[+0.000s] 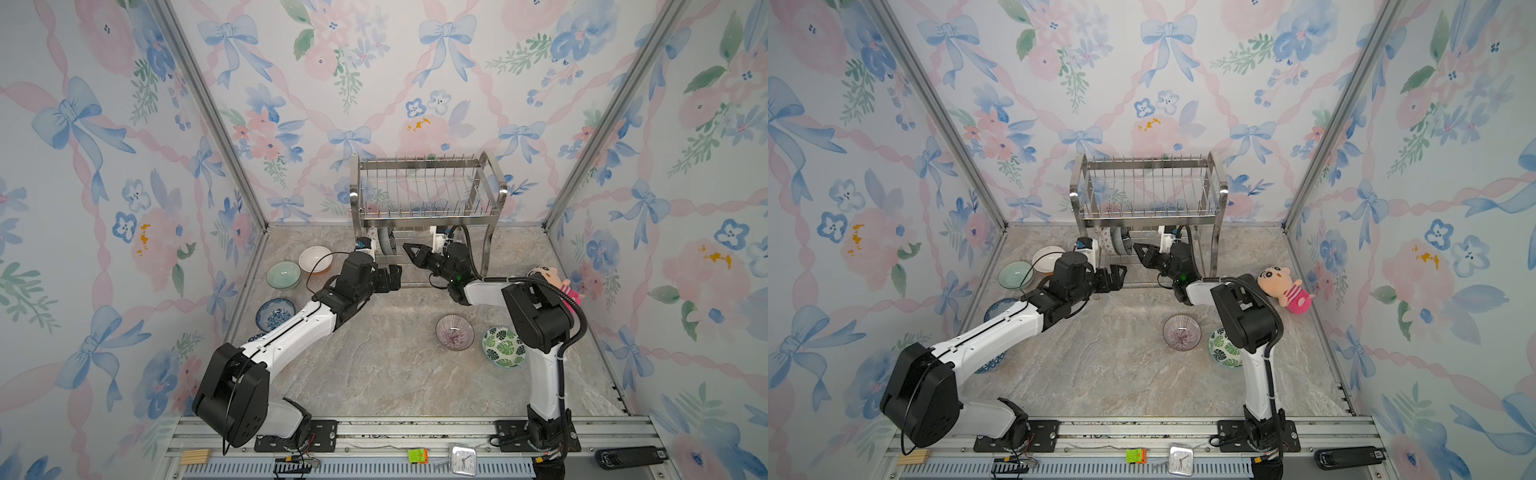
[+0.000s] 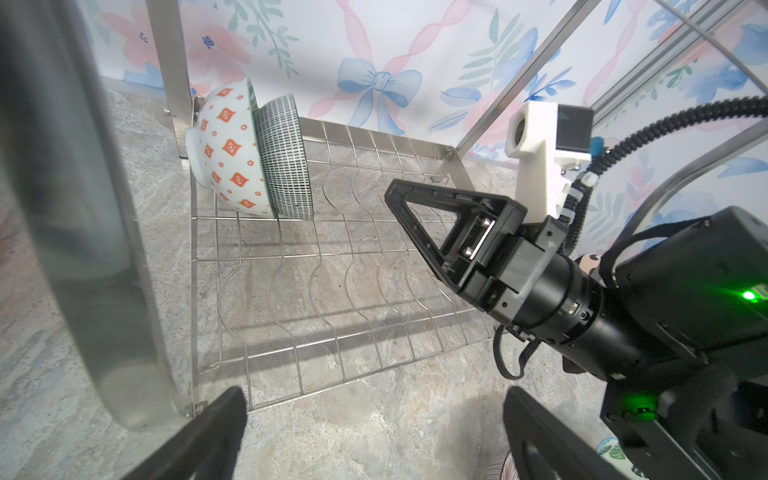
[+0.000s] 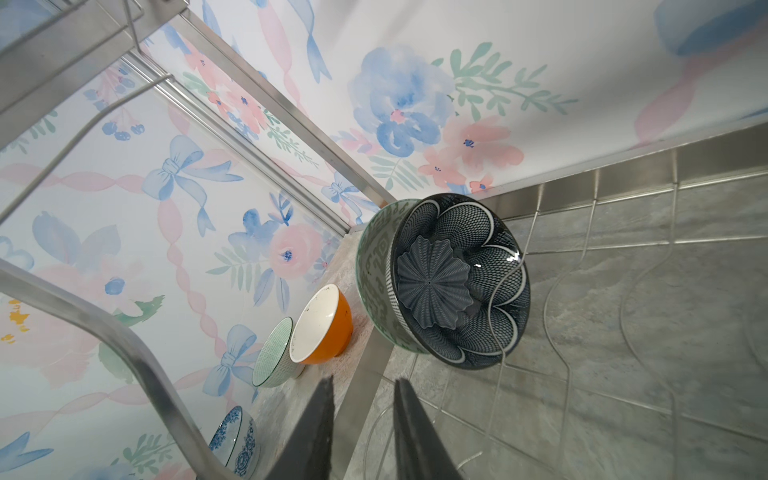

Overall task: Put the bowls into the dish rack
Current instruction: 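Open the right gripper and release the dark blue-black bowl in the rack, then withdraw the right gripper from the rack and lower it toward the pink-striped bowl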

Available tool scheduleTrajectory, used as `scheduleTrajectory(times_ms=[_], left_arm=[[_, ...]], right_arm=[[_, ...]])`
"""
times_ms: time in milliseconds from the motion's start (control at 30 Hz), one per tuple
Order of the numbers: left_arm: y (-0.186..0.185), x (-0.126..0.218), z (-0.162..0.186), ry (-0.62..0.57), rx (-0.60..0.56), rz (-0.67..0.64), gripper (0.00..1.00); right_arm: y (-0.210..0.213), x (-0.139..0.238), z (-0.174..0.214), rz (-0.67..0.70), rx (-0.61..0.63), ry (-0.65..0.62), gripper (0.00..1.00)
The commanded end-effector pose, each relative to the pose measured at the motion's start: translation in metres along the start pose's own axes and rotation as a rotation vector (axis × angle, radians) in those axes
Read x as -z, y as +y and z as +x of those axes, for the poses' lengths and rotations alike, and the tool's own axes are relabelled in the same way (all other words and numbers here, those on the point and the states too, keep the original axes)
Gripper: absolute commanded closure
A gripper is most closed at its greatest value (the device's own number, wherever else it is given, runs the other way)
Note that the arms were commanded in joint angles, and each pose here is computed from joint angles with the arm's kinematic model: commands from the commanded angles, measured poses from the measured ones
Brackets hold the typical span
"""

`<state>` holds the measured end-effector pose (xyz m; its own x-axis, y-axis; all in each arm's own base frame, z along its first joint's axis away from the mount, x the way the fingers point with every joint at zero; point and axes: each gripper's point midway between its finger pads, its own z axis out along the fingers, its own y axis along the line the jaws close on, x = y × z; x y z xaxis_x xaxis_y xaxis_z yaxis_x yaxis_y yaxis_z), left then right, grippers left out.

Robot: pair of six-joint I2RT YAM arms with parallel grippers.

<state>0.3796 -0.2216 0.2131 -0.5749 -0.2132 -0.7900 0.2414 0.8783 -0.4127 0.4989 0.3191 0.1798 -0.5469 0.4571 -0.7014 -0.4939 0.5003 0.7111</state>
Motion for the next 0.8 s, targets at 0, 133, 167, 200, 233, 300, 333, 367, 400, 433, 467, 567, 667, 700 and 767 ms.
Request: scheduleTrajectory(times_ms=[0,133,167,200,233,300,333,367,400,433,467,567,667,700,767], left_arm=[[-0.003,0.009,0.003,0.004,0.02,0.006,0.02],[-0.015,0.019,0.007,0.002,0.016,0.015,0.02],[-0.019,0.022,0.008,0.008,0.018,0.021,0.02],[-0.022,0.025,0.008,0.013,0.024,0.026,0.02],[-0.025,0.028,0.01,0.016,0.03,0.037,0.02],[-0.026,0.036,0.012,0.012,0.048,0.044,0.02],[-0.026,0.04,0.013,0.006,0.057,0.044,0.02],[-0.024,0.044,0.014,0.002,0.065,0.042,0.02],[-0.023,0.047,0.016,0.0,0.069,0.042,0.02],[-0.021,0.052,0.016,-0.005,0.076,0.04,0.02],[-0.02,0.056,0.016,-0.01,0.082,0.042,0.02],[-0.016,0.066,0.022,-0.008,0.097,0.04,0.02],[-0.014,0.072,0.031,0.015,0.114,0.053,0.02],[-0.014,0.073,0.035,0.027,0.124,0.059,0.02],[-0.014,0.075,0.04,0.039,0.133,0.072,0.02]], right_arm=[[0.016,0.011,-0.009,0.011,0.057,-0.022,0.71],[0.016,0.018,0.003,0.066,0.072,0.021,0.7],[0.016,0.02,0.006,0.086,0.072,0.034,0.7],[0.017,0.022,0.008,0.098,0.077,0.041,0.69],[0.02,0.024,0.012,0.107,0.087,0.053,0.68],[0.022,0.028,0.017,0.138,0.106,0.071,0.66],[0.021,0.031,0.02,0.158,0.118,0.083,0.66],[0.021,0.033,0.022,0.174,0.14,0.095,0.66],[0.021,0.036,0.024,0.188,0.146,0.103,0.66],[0.02,0.039,0.026,0.206,0.151,0.114,0.65],[0.019,0.041,0.029,0.222,0.157,0.127,0.65],[0.02,0.051,0.035,0.265,0.188,0.16,0.63],[0.022,0.062,0.041,0.319,0.229,0.196,0.61],[0.021,0.068,0.044,0.347,0.237,0.212,0.61],[0.02,0.077,0.048,0.396,0.256,0.236,0.6]])
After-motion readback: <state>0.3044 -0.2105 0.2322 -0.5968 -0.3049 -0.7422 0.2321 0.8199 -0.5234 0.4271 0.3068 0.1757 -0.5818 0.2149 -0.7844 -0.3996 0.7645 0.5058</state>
